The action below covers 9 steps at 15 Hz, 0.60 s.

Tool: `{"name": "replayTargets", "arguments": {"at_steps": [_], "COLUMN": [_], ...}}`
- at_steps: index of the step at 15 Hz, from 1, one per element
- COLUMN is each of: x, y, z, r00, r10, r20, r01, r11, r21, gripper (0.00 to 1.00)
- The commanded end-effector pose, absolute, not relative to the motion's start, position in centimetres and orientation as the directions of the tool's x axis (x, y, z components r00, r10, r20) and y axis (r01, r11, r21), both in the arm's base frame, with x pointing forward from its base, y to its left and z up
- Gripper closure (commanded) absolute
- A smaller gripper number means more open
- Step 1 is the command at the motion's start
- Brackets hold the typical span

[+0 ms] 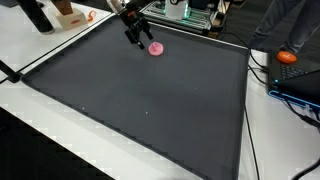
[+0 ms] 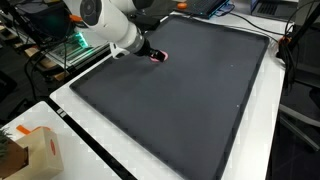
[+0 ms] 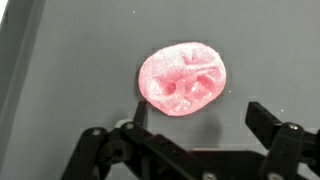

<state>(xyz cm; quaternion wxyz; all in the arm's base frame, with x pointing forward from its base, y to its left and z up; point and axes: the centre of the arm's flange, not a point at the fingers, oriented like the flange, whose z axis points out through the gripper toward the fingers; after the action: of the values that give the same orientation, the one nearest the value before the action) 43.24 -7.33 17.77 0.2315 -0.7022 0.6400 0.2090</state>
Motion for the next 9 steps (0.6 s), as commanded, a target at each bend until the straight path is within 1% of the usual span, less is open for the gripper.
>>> {"name": "replayTargets", "arguments": {"at_steps": [1, 5, 9], "x": [42.9, 43.7, 44.7], "y": [-6.2, -4.3, -2.0], "z": [18.9, 21.0, 23.6], "r00": [0.161, 0.246, 0.376], "r10": [-0.806, -0.824, -0.842], "r20": [-0.569, -0.511, -0.387], "r01": [-0.987, -0.969, -0.926], "r11": [-0.134, -0.222, -0.361], "r21": [-0.089, -0.108, -0.116], "gripper": [0.00, 0.00, 0.00]}}
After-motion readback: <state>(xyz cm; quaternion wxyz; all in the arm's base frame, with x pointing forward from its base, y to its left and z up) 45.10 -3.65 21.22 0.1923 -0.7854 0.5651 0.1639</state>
